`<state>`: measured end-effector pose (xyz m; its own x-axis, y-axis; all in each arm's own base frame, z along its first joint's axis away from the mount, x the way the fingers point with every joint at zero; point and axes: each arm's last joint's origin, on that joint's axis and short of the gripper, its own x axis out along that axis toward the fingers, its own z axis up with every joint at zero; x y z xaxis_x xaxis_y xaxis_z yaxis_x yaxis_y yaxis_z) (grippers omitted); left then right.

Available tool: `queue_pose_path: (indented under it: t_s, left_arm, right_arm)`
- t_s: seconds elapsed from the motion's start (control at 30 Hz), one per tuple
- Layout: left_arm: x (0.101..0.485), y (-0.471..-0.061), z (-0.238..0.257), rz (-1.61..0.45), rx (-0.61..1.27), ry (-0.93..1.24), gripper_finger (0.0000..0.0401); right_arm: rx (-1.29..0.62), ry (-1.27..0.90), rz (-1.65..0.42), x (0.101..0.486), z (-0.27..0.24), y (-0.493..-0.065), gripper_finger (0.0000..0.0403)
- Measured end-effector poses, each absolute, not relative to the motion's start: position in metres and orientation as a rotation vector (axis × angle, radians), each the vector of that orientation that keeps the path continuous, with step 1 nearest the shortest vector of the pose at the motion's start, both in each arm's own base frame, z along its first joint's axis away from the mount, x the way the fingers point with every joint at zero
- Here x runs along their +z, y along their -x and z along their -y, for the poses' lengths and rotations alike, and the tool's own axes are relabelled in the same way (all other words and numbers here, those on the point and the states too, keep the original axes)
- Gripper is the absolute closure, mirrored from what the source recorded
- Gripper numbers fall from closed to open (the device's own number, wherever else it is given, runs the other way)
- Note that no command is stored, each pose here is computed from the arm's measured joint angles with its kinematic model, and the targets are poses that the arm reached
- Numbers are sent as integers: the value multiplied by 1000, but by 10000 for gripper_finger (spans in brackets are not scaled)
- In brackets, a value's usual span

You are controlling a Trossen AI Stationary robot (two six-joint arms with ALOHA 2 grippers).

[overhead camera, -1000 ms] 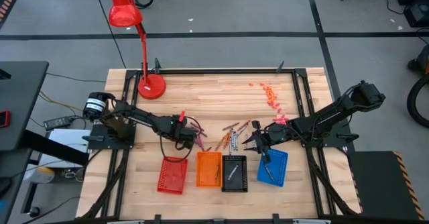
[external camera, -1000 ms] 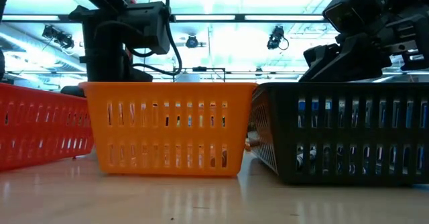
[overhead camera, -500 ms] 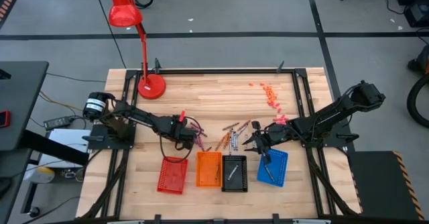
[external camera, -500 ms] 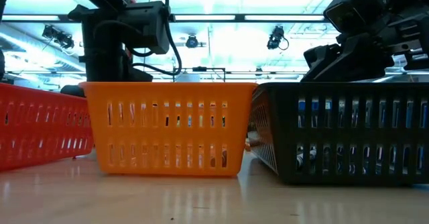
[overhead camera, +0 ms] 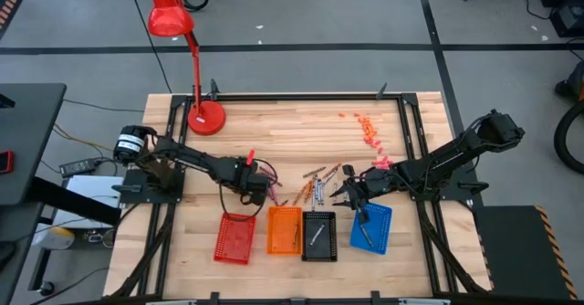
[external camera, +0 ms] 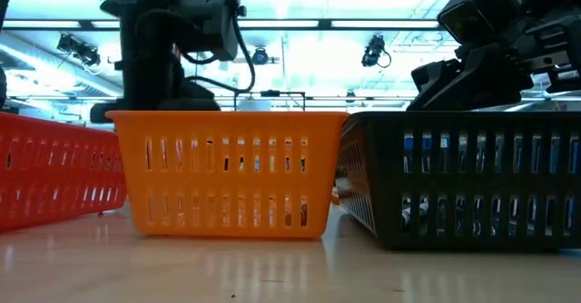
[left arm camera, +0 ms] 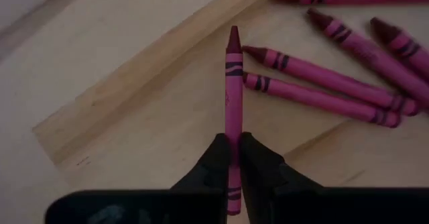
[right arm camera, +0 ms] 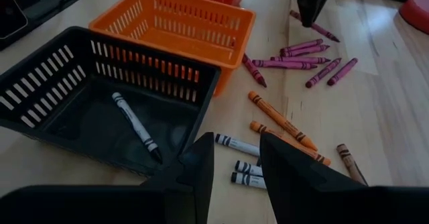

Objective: Sort crayons
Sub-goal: Put the violet crayon into the red bin

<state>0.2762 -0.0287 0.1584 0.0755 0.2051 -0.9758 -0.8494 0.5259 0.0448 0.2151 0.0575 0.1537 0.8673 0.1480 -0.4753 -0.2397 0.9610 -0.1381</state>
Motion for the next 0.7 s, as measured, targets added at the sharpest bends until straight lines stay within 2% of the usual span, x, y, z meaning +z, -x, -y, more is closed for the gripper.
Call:
queue_pose_path:
  t_s: [0.7]
  left_arm:
    - [282,-280,28,-1068,807,676,376]
  right_arm:
    - [211,192,-479,154,-58,-215,278]
